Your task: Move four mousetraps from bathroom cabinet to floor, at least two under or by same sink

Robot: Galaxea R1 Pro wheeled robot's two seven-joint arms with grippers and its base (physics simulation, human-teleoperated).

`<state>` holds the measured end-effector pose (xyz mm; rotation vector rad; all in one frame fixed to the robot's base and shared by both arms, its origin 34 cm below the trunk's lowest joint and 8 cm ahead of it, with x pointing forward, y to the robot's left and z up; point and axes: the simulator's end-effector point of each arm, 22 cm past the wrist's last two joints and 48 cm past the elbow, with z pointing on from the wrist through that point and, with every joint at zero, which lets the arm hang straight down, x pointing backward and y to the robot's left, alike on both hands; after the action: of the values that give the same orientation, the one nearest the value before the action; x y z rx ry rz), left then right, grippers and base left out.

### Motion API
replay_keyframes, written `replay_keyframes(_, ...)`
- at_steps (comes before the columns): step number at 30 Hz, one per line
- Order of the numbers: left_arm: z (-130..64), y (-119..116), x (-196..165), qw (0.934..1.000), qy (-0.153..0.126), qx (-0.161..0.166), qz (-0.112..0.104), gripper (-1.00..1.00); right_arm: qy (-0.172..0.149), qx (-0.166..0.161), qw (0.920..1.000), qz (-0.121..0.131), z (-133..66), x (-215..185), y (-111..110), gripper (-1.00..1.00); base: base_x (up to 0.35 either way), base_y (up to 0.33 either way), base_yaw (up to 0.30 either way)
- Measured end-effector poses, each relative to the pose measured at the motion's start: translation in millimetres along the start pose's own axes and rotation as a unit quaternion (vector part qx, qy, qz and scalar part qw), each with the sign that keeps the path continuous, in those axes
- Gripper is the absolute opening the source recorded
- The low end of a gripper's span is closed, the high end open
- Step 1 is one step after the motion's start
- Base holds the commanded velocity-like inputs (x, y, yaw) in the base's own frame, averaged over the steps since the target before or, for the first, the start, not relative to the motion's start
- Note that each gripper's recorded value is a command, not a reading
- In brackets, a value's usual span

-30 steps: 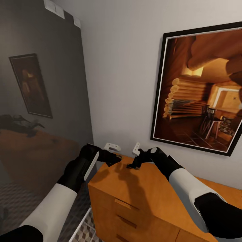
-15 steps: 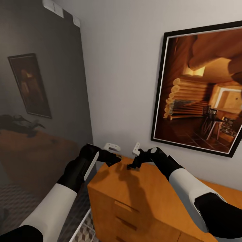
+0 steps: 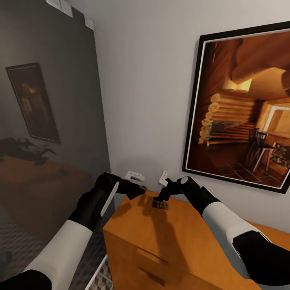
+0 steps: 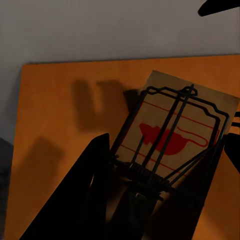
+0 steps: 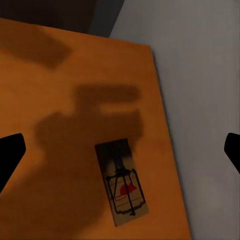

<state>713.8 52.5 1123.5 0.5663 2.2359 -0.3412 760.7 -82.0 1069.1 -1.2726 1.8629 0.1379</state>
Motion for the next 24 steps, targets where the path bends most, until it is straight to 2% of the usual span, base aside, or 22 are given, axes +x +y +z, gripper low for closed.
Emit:
replay_keyframes(7, 0.3, 0.3, 0.2, 1.0000, 0.000, 0.000, 0.000, -1.00, 0.001, 0.000, 1.0000, -0.001, 0.3, 0.4, 0.1, 1.00, 0.192, 0.000, 0.000)
replay_keyframes(24, 0.5, -0.2, 0.0, 1.0000, 0.000, 0.000, 0.000, -1.00, 0.001, 0.000, 1.0000, 0.000, 0.1, 0.9, -0.6, 1.00, 0.010, 0.000, 0.000)
